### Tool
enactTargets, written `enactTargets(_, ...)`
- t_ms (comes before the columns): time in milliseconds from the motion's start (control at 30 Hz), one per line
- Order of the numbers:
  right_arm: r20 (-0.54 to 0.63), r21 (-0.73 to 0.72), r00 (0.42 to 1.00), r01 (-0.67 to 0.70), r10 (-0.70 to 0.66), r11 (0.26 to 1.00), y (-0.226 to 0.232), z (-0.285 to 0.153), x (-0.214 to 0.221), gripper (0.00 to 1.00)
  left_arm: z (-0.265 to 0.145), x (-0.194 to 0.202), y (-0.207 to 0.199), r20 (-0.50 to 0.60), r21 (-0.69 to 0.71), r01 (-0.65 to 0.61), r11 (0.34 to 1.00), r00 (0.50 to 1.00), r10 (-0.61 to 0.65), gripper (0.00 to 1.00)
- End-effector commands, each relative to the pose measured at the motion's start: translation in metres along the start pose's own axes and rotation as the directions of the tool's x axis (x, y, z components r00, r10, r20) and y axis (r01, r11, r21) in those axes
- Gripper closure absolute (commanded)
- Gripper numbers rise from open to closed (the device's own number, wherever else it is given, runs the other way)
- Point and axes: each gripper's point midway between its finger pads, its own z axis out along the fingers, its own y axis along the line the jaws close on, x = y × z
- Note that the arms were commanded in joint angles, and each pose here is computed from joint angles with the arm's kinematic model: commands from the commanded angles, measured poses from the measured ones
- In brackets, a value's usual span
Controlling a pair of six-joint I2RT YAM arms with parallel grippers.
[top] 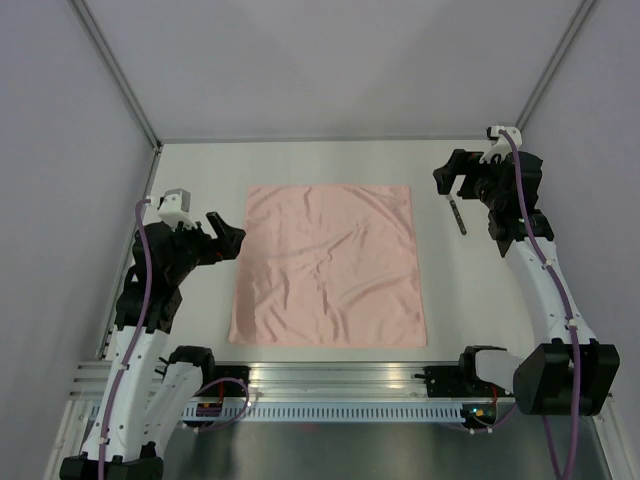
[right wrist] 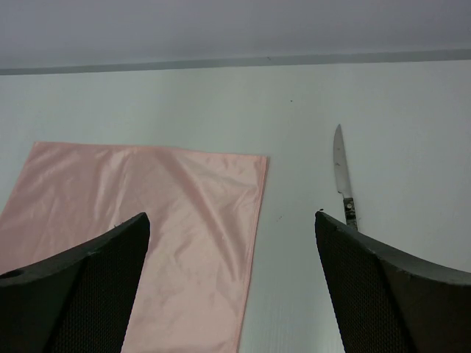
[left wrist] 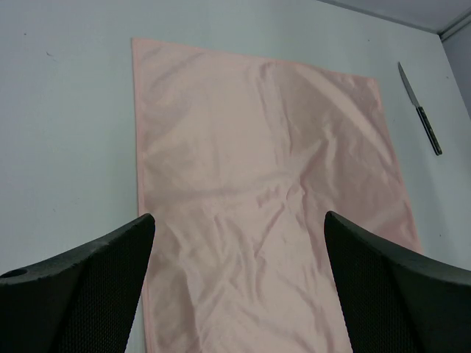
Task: Fold the napkin, place the utensils inside, and roll it up
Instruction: Fold the napkin at the center of the board.
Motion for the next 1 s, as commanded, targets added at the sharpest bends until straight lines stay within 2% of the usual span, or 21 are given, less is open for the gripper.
enactTargets(0, 0.003, 0.002, 1.0, 0.013, -0.013, 1.0, 0.0, -0.001, -0.002, 0.02, -0.001, -0.003, -0.005, 0.011, 0.031, -0.006, 1.0, 1.0, 0.006, 0.0)
enactTargets(167, -0.019, -0.043, 0.998, 0.054, -0.055, 0.998, 0.012, 0.0, 0.004, 0.02, -0.007, -0.022, -0.012, 0.055, 0.036, -0.022, 0.999, 0.998, 0.02, 0.0)
enactTargets(267, -0.06, -0.124, 0.994, 0.088, -0.096, 0.988, 0.041, 0.006, 0.013, 0.04, -0.013, -0.037, -0.017, 0.078, 0.043, -0.026, 0.999, 0.997, 0.023, 0.0)
enactTargets(367, -0.096, -0.193, 0.984, 0.131, -0.152, 0.972, 0.075, 0.017, 0.024, 0.1, -0.026, -0.071, -0.032, 0.14, 0.06, -0.038, 0.997, 0.99, 0.029, 0.0)
enactTargets(400, -0.107, -0.259, 0.974, 0.165, -0.198, 0.952, 0.107, 0.016, 0.029, 0.12, -0.027, -0.077, -0.034, 0.143, 0.06, -0.032, 0.998, 0.989, 0.024, 0.0)
enactTargets(467, -0.145, -0.277, 0.95, 0.231, -0.278, 0.933, 0.134, 0.026, 0.05, 0.16, -0.04, -0.103, -0.046, 0.195, 0.076, -0.04, 0.996, 0.981, 0.025, 0.0)
enactTargets(500, -0.131, -0.369, 0.926, 0.287, -0.355, 0.884, 0.18, 0.019, 0.065, 0.17, -0.042, -0.111, -0.049, 0.204, 0.078, -0.04, 0.996, 0.979, 0.023, 0.0)
enactTargets(567, -0.147, -0.422, 0.886, 0.347, -0.44, 0.838, 0.217, 0.021, 0.095, 0.19, -0.058, -0.137, -0.06, 0.251, 0.087, -0.049, 0.995, 0.968, 0.026, 0.0)
enactTargets(600, -0.12, -0.511, 0.863, 0.37, -0.491, 0.775, 0.262, 0.005, 0.114, 0.2, -0.064, -0.145, -0.063, 0.269, 0.082, -0.05, 0.995, 0.963, 0.026, 0.0)
enactTargets(667, -0.135, -0.585, 0.811, 0.398, -0.569, 0.707, 0.297, 0.001, 0.156, 0.23, -0.079, -0.166, -0.071, 0.311, 0.087, -0.055, 0.995, 0.95, 0.025, 0.0)
enactTargets(700, -0.091, -0.637, 0.785, 0.427, -0.613, 0.641, 0.332, -0.015, 0.171, 0.24, -0.083, -0.168, -0.073, 0.312, 0.089, -0.05, 0.995, 0.95, 0.019, 0.0)
enactTargets(767, -0.099, -0.689, 0.728, 0.441, -0.678, 0.575, 0.359, -0.019, 0.215, 0.29, -0.097, -0.181, -0.081, 0.346, 0.1, -0.052, 0.994, 0.938, 0.015, 0.0)
enactTargets(800, -0.065, -0.732, 0.719, 0.437, -0.692, 0.523, 0.388, -0.035, 0.225, 0.3, -0.101, -0.182, -0.081, 0.347, 0.094, -0.045, 0.995, 0.938, 0.01, 0.0)
enactTargets(967, -0.022, -0.814, 0.653, 0.428, -0.757, 0.393, 0.442, -0.06, 0.294, 0.36, -0.133, -0.196, -0.084, 0.403, 0.072, -0.044, 0.996, 0.915, 0.011, 0.0)
